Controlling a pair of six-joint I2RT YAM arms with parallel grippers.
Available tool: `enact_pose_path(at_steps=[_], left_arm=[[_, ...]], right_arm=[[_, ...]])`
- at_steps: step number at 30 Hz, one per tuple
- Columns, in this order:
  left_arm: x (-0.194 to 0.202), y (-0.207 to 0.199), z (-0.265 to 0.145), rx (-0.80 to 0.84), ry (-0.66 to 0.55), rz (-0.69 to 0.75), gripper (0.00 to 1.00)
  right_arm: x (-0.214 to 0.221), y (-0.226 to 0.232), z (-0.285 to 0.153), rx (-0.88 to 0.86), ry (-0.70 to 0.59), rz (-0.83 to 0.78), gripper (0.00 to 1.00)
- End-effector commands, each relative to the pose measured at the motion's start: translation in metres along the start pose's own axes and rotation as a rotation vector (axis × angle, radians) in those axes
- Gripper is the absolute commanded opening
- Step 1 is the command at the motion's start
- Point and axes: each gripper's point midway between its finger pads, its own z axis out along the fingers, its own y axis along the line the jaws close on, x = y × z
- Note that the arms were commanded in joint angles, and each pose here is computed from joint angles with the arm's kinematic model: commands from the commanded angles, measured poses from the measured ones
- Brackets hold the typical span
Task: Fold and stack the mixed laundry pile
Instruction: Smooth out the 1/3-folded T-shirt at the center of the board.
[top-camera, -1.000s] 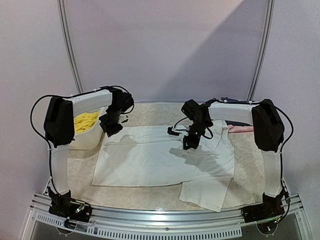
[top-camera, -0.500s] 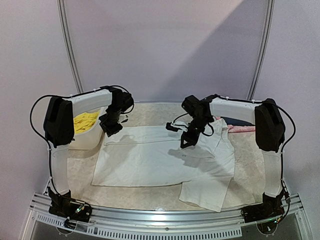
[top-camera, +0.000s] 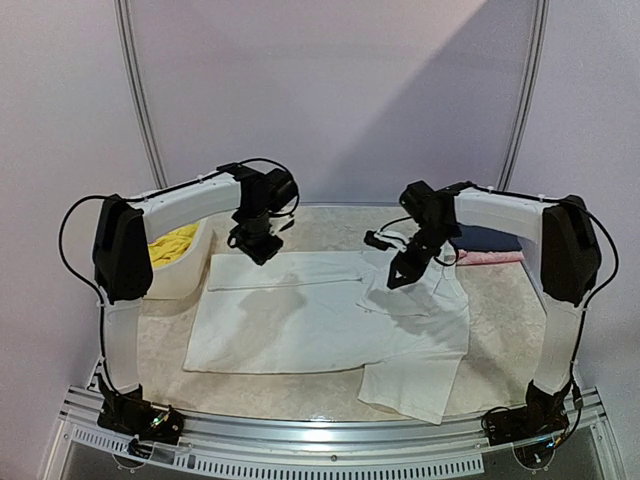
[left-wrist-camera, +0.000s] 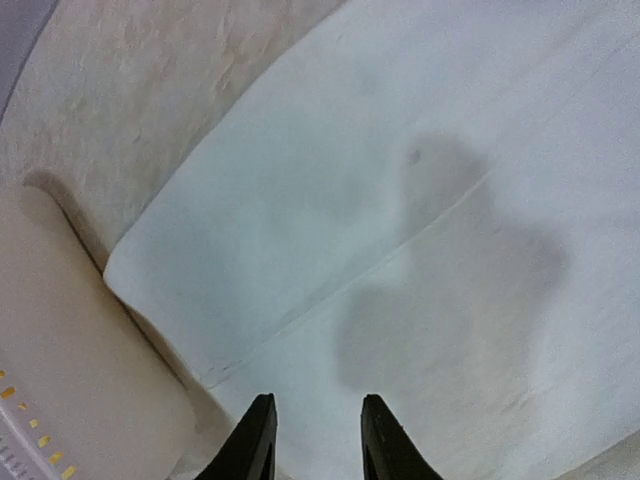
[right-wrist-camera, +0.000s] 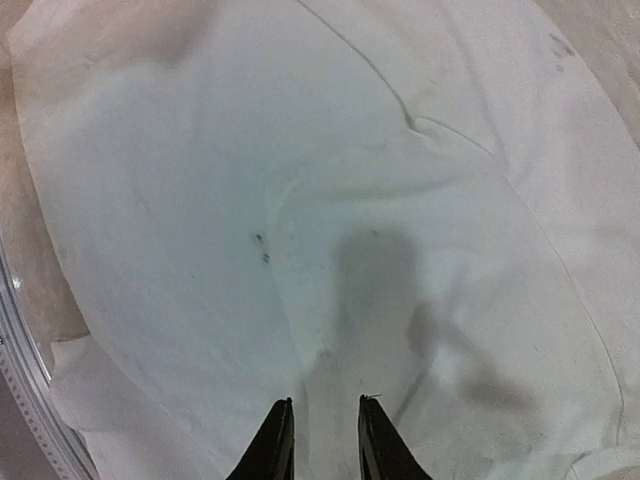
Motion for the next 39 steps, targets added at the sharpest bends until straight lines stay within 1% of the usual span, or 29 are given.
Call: enact_pose_path(at_steps=[1, 4, 7, 10, 12, 14, 16, 22, 28, 35, 39], left_arm=[[-0.085, -0.076, -0.069, 0.301, -0.382, -0.208, 0.31], [-0.114, -0.102, -0.070, 0.438, -0.469, -0.390, 0.34], [-0.130, -0.120, -0.057, 0.550, -0.490, -0.558, 0.37], [-0.140, -0.134, -0.042, 0.628, -0.477, -0.642, 0.39], [-0.147, -0.147, -0.036, 0.683, -0.470, -0.667, 0.40], [-0.151, -0.161, -0.031, 0.716, -0.450, -0.662, 0.44], [-0.152, -0.172, -0.024, 0.723, -0.425, -0.651, 0.44], [-0.139, -0.206, 0.004, 0.773, -0.295, -0.641, 0.41], [-0.129, -0.233, 0.011, 0.832, -0.227, -0.565, 0.41], [-0.121, -0.254, 0.017, 0.869, -0.168, -0.508, 0.43], [-0.116, -0.256, 0.018, 0.855, -0.150, -0.488, 0.43]], right_arm=[[0.026, -0.040, -0.025, 0.075, -0.053, 0.144, 0.25], [0.038, -0.075, -0.042, 0.117, -0.128, 0.269, 0.28], [0.044, -0.114, -0.062, 0.199, -0.198, 0.365, 0.30], [0.049, -0.150, -0.080, 0.267, -0.257, 0.443, 0.32], [0.053, -0.170, -0.088, 0.272, -0.292, 0.504, 0.34], [0.058, -0.180, -0.088, 0.261, -0.300, 0.539, 0.35], [0.062, -0.185, -0.082, 0.242, -0.300, 0.559, 0.35], [0.067, -0.184, -0.074, 0.222, -0.296, 0.571, 0.36], [0.072, -0.188, -0.068, 0.209, -0.284, 0.581, 0.37], [0.074, -0.191, -0.063, 0.185, -0.280, 0.597, 0.38], [0.075, -0.192, -0.061, 0.175, -0.278, 0.603, 0.39]])
